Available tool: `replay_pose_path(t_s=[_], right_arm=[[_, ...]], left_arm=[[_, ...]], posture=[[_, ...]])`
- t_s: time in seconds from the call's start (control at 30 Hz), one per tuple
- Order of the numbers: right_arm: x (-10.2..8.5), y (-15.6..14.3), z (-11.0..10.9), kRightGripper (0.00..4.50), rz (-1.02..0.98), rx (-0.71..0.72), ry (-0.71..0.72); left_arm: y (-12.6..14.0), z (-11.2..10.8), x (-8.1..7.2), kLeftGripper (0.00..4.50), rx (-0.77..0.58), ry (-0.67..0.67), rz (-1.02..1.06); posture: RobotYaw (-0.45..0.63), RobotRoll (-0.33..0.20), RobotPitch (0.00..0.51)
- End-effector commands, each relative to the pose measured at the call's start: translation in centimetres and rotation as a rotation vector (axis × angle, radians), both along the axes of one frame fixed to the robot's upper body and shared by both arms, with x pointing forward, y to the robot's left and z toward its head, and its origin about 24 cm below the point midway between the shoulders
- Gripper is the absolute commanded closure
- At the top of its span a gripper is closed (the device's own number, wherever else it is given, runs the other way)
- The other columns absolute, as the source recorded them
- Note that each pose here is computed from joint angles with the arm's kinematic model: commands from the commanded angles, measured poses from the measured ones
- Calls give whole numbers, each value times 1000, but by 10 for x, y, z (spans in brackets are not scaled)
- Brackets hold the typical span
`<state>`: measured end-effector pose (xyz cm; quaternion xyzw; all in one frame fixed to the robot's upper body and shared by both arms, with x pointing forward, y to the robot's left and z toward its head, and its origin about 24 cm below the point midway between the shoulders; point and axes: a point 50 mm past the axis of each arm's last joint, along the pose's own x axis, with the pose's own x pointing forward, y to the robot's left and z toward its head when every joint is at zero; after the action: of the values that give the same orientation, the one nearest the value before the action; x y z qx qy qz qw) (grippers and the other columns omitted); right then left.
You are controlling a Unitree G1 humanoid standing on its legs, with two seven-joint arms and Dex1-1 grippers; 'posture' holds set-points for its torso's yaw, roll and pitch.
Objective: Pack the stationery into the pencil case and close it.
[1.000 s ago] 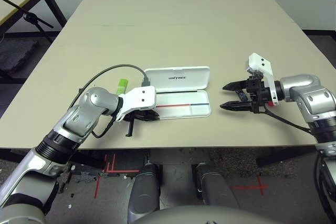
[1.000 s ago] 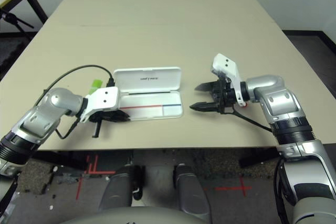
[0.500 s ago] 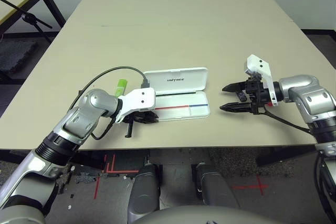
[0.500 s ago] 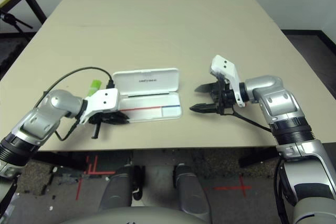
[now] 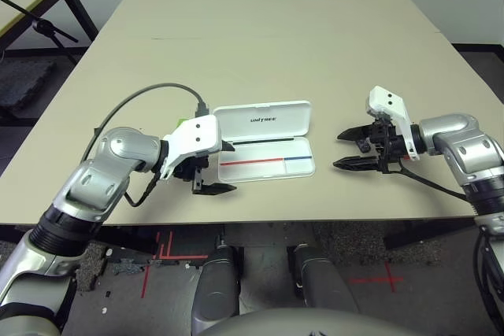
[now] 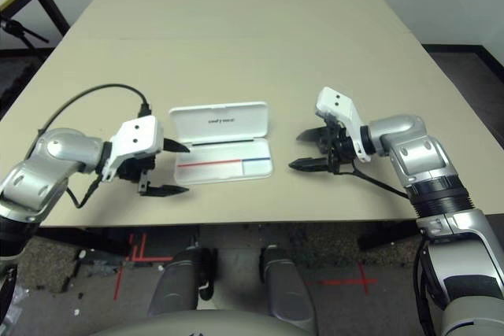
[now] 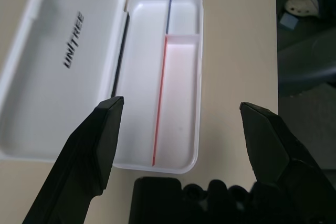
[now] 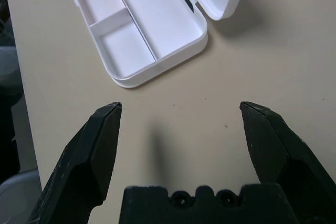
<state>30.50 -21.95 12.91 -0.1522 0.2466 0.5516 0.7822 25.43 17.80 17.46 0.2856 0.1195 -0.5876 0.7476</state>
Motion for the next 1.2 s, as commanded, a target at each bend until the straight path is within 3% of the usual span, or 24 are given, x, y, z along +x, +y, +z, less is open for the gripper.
replay_pose_path(t_s=[0.03,0.3,0.5,0.67,0.87,1.2], right_arm=[[1,-6,6,0,-18,14,-17],[2,-9,14,0,-32,8,-77],[26,-26,42,0,-370,36,-235],[40,-41,55,0,-679,70,-199],[42,-60,47,0,-899,-5,-82],[39,-72,20,0,-960,-93,26]], left_arm=[[1,11,-3,35,-27,-16,8],[-1,14,-1,35,-57,-18,13],[-3,11,1,35,-65,-15,12],[-4,8,3,35,-66,-10,7],[2,11,9,35,-58,-24,36],[2,12,9,35,-60,-31,45]], posture=[[17,0,113],[6,0,113],[-12,0,108],[-21,0,106],[-25,0,104],[-11,0,101]])
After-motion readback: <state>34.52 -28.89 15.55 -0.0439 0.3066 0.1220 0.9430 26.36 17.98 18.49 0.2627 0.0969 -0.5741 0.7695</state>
